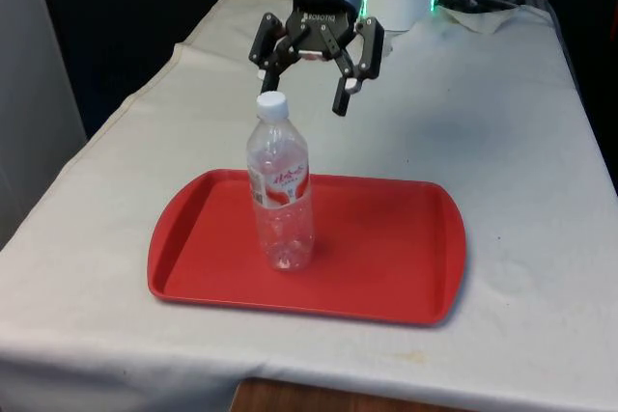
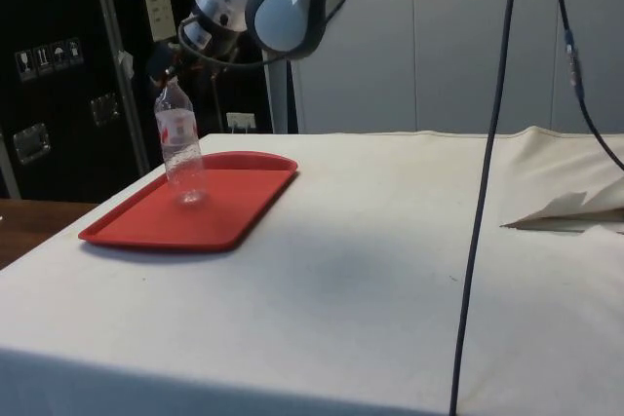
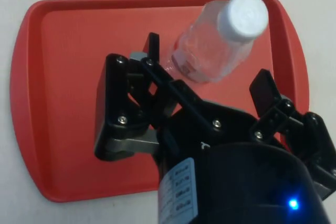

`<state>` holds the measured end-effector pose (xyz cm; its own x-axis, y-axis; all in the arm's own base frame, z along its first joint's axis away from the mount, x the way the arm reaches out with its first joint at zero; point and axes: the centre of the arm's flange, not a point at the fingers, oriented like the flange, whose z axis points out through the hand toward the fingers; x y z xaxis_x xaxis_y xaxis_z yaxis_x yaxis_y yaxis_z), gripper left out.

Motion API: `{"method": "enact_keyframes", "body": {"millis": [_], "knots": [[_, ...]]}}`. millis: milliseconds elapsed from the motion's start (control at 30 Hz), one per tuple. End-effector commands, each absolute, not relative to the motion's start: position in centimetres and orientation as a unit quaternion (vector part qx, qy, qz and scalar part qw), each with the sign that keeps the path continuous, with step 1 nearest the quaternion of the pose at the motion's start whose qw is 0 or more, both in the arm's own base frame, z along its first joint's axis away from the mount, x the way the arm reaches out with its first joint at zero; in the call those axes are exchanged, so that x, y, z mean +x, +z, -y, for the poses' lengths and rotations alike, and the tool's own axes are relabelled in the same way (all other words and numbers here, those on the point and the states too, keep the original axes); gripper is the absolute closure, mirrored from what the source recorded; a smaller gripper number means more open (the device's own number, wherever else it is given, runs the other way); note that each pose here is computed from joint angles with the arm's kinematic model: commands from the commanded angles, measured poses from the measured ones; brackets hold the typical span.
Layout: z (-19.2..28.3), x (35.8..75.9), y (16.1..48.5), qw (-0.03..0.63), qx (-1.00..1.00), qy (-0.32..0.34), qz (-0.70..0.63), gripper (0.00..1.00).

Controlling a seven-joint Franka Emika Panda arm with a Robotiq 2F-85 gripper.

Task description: Place the bottle upright on the tray.

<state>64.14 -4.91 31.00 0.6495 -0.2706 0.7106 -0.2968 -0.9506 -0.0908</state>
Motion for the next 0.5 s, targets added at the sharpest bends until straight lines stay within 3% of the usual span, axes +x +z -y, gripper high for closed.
{"method": "enact_keyframes", "body": {"millis": [0, 467], "knots": [[5.0, 64.0, 31.5, 0.018, 0.909, 0.387, 0.157, 0.00], [5.1, 64.1, 35.5, 0.016, 0.911, 0.381, 0.158, 0.00]]}}
